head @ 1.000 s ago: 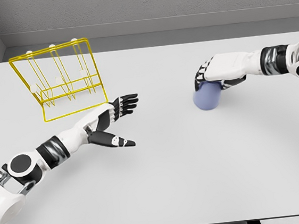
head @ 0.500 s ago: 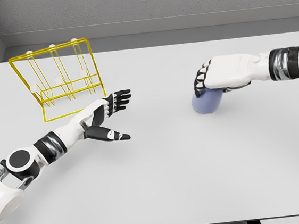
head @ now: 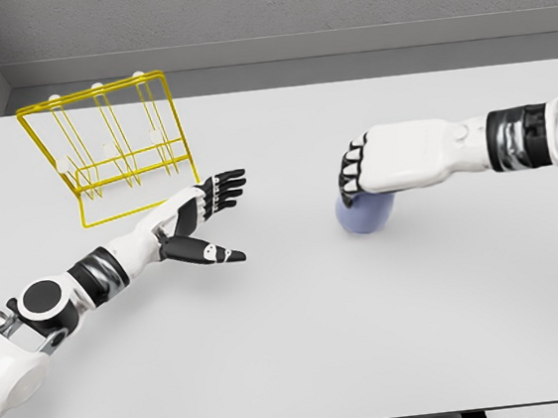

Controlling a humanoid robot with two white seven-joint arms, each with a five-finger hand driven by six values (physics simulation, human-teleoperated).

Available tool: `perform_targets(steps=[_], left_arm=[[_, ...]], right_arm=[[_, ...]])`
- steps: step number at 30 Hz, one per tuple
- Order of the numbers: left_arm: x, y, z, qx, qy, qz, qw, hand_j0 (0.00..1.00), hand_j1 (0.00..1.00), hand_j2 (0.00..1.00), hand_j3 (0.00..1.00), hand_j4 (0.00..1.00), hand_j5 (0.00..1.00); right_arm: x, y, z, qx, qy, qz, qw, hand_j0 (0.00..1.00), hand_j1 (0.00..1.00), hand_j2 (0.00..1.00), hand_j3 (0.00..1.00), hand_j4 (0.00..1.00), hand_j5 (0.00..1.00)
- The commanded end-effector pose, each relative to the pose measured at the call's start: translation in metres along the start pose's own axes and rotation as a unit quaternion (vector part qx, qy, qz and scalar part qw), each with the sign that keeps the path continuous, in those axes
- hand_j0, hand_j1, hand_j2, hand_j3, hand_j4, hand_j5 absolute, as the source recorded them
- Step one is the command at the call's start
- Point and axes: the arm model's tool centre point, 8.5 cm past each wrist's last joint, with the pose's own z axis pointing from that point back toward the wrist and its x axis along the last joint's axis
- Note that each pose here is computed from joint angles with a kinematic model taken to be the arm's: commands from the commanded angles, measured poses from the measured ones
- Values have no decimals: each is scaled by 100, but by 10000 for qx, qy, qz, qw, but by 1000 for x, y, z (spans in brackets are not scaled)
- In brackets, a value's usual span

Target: Place the cup on the cup holder with both arms

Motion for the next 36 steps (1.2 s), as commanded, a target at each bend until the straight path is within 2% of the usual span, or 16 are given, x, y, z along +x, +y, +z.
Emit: perform_targets(steps=[1, 16, 24, 31, 33, 36], left_arm=[[0, 0, 0, 0, -6, 12, 10000, 100, 100, 100, 100, 100, 100], [-1, -2, -1, -15, -13, 26, 10000, 100, 100, 100, 100, 100, 100], [-1, -2, -1, -11, -2, -8, 10000, 100, 100, 100, 100, 100, 100], [-3, -1, 2, 5, 28, -7, 10000, 100, 100, 100, 100, 100, 100], [-3, -1, 2, 5, 28, -7, 10000, 100, 100, 100, 100, 100, 100], [-3, -1, 2, 5, 29, -15, 10000, 100, 100, 100, 100, 100, 100]], right_arm=[[6, -4, -5, -69, -96, 28, 9999, 63, 63, 63, 63, 63, 63], [21, -17, -35, -382, -427, 43, 9983, 63, 63, 63, 63, 63, 63], [35, -19, -56, -412, -693, 89, 9967, 63, 63, 63, 63, 63, 63], [38, -21, -64, -404, -714, 181, 9965, 63, 63, 63, 63, 63, 63], [38, -20, -64, -395, -710, 174, 9965, 66, 66, 66, 66, 66, 66], [40, -17, -67, -338, -679, 233, 9968, 80, 80, 80, 80, 80, 80]])
